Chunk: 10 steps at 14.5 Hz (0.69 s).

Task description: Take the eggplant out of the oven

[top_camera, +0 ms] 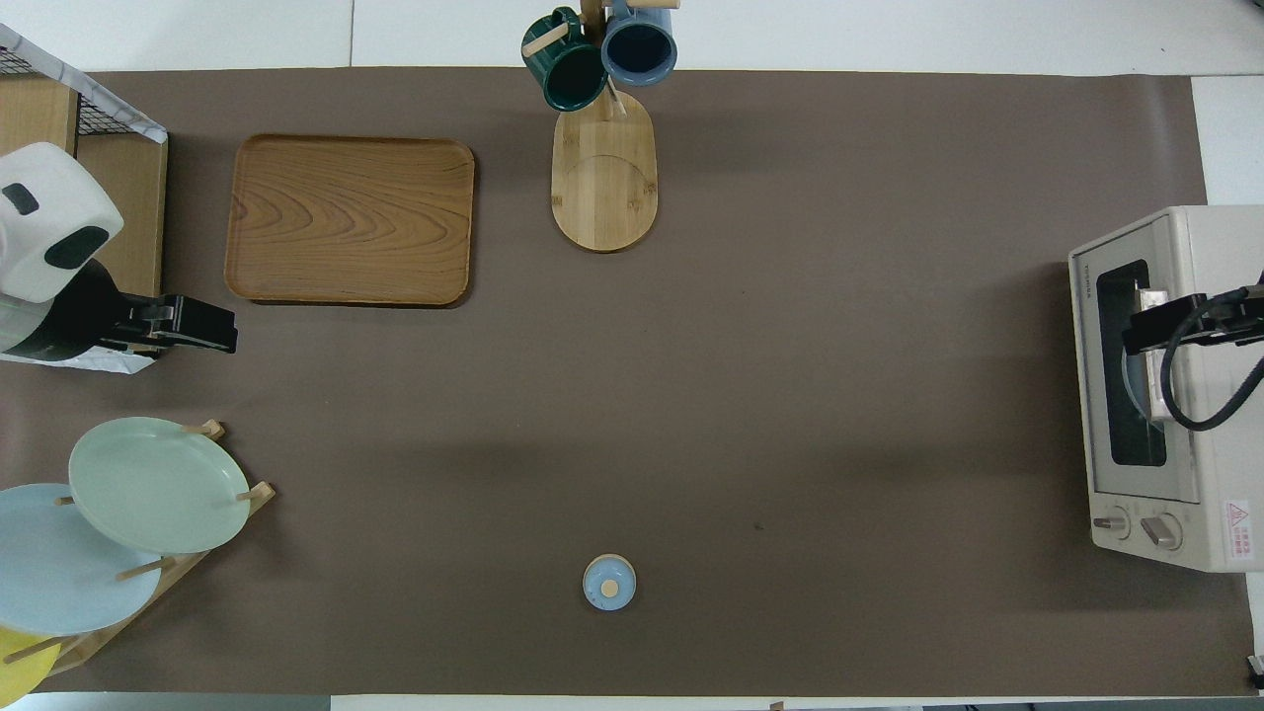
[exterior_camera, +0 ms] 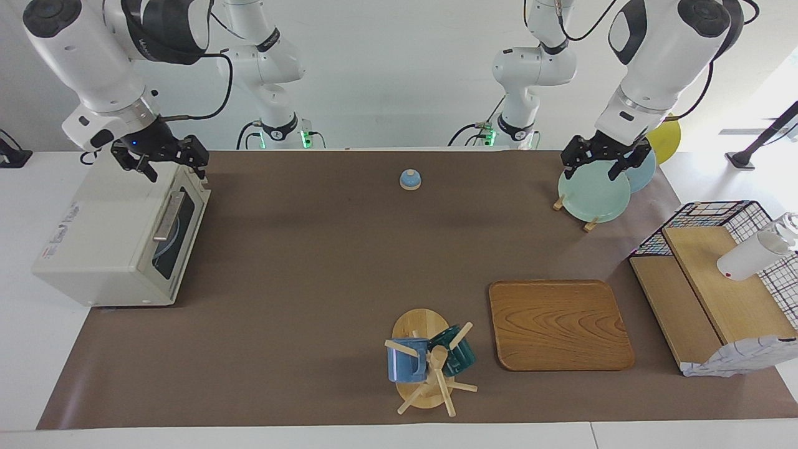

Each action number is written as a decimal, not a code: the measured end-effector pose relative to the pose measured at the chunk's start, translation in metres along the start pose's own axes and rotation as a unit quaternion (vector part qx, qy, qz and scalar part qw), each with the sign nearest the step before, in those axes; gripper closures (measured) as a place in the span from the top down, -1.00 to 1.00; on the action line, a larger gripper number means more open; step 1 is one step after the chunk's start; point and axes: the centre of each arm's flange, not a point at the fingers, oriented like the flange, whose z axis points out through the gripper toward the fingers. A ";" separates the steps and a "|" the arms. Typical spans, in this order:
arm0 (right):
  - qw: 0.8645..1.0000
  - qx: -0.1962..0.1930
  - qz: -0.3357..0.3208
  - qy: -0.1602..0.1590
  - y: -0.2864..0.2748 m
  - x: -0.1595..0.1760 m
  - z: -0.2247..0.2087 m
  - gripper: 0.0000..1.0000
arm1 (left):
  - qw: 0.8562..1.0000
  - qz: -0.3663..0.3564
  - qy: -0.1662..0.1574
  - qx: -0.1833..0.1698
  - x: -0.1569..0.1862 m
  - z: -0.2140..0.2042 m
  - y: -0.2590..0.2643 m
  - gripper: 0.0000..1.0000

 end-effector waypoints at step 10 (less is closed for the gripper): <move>1.000 0.002 -0.002 -0.004 -0.002 -0.003 0.016 0.84 | 1.000 0.000 0.000 0.000 0.000 0.000 0.000 1.00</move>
